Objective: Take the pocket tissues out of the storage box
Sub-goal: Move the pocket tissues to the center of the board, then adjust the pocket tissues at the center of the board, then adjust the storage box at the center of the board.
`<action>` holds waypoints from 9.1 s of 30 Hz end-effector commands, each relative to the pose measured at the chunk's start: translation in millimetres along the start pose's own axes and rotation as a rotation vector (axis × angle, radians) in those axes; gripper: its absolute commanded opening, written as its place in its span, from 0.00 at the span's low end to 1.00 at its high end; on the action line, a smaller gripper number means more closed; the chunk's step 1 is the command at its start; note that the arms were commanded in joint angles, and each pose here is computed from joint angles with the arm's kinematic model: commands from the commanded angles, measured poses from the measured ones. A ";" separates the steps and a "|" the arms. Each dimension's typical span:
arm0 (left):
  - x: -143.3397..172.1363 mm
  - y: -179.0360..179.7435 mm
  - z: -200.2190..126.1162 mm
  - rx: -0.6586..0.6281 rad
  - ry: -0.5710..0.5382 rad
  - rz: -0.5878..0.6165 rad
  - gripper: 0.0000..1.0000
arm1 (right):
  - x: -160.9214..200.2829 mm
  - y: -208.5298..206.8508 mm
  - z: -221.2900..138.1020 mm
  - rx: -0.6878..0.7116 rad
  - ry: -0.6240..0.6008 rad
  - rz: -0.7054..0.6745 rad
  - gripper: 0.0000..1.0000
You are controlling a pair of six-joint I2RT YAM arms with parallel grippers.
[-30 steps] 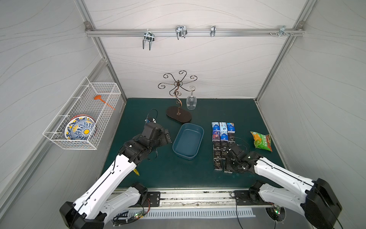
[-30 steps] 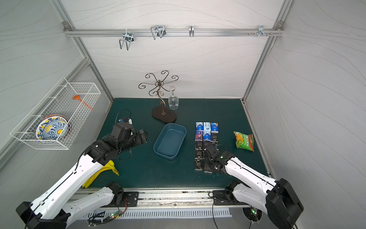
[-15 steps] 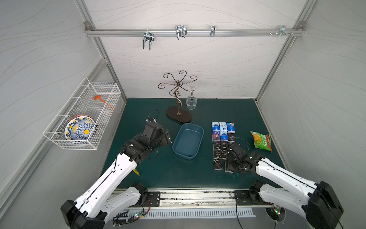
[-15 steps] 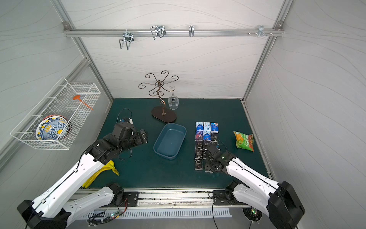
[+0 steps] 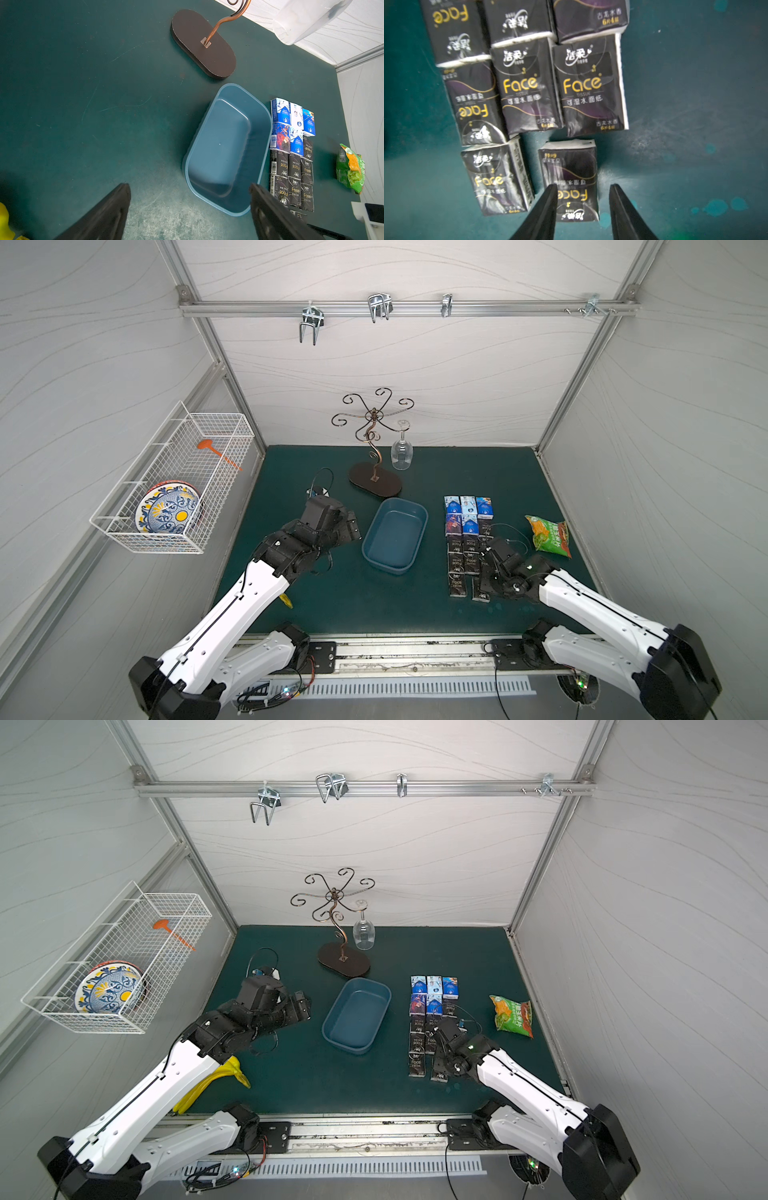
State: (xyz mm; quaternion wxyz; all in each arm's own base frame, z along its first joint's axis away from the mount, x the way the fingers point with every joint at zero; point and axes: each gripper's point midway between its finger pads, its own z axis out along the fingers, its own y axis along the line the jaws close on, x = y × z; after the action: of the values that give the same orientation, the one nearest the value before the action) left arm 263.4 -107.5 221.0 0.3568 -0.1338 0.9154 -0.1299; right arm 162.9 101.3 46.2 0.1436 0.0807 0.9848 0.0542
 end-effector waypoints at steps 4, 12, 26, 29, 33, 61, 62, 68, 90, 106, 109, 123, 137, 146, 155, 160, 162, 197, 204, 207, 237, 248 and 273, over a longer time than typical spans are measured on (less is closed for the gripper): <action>-12.6 -6.7 -6.4 0.027 -0.043 -0.002 0.93 | 11.2 0.7 17.1 -0.007 0.055 -0.022 0.40; -13.3 -4.3 -9.3 0.022 -0.052 -0.006 0.93 | 12.7 8.3 26.0 -0.043 0.063 -0.044 0.38; -12.7 -5.2 -6.4 0.019 -0.045 -0.007 0.93 | 10.0 12.1 28.8 -0.051 0.057 -0.068 0.39; -12.7 -4.1 -6.4 0.015 -0.047 -0.006 0.93 | 8.5 12.1 27.2 -0.049 0.052 -0.068 0.40; -13.1 -4.2 -7.1 0.016 -0.048 -0.007 0.93 | 1.8 13.2 20.1 -0.043 0.033 -0.076 0.42; -16.1 -0.7 -12.0 0.001 -0.062 -0.007 0.93 | -2.6 117.4 -12.1 -0.156 0.033 -0.362 0.47; -15.7 -1.3 -11.6 0.002 -0.059 -0.006 0.93 | 1.9 122.0 -8.9 -0.172 0.045 -0.366 0.47; -16.7 -1.0 -13.4 0.004 -0.065 -0.006 0.93 | 18.3 146.5 3.2 -0.190 0.082 -0.423 0.46; -16.3 1.8 -15.3 -0.003 -0.070 -0.001 0.93 | 34.1 135.4 27.4 -0.090 0.151 -0.445 0.47; -14.8 2.7 -13.9 -0.007 -0.066 -0.003 0.93 | 31.5 126.4 27.5 -0.064 0.149 -0.443 0.48; -14.7 3.0 -14.3 -0.007 -0.067 -0.003 0.93 | 32.3 124.6 29.0 -0.056 0.155 -0.445 0.48; -14.1 3.9 -14.9 -0.007 -0.068 -0.005 0.93 | 29.4 124.9 25.5 -0.053 0.148 -0.454 0.49; -13.8 3.9 -14.1 -0.008 -0.066 -0.006 0.93 | 32.2 124.1 25.8 -0.055 0.159 -0.483 0.49; -15.1 3.0 -15.2 -0.006 -0.068 -0.007 0.93 | 14.6 159.6 -7.3 -0.146 0.079 -0.515 0.52; -16.5 3.6 -16.9 -0.009 -0.073 -0.009 0.93 | -20.9 204.2 -32.2 -0.257 -0.011 -0.479 0.56; -15.8 4.9 -17.9 -0.014 -0.069 -0.005 0.93 | -46.5 227.8 -27.0 -0.353 -0.022 -0.342 0.58; -17.0 6.6 -20.5 -0.019 -0.077 -0.003 0.93 | -54.9 228.6 -22.4 -0.344 -0.022 -0.313 0.58; -27.6 11.8 -34.9 -0.046 -0.117 0.013 0.94 | -37.6 248.9 34.8 -0.313 0.146 -0.982 0.23; -27.0 11.2 -31.5 -0.051 -0.110 0.015 0.94 | -50.7 256.1 9.2 -0.330 0.076 -0.962 0.40; -26.4 10.0 -29.8 -0.045 -0.108 0.011 0.94 | -54.4 259.6 -16.4 -0.379 0.038 -0.883 0.43; -21.9 6.5 -28.1 -0.013 -0.098 -0.001 0.93 | 6.4 208.1 -25.8 -0.465 -0.042 -0.100 0.53; -22.4 8.7 -30.1 -0.020 -0.104 0.004 0.94 | -4.8 223.1 -16.3 -0.398 -0.040 -0.168 0.42; -26.2 4.0 -29.3 -0.012 -0.105 0.003 0.94 | -9.9 216.4 -10.9 -0.360 -0.005 -0.300 0.35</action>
State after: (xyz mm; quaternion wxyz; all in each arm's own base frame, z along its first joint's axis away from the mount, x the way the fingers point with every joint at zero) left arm 253.2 -86.8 237.5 0.3796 -0.1396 0.9092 -0.0986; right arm 202.7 308.8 79.2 0.1640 -0.0816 0.9616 0.2042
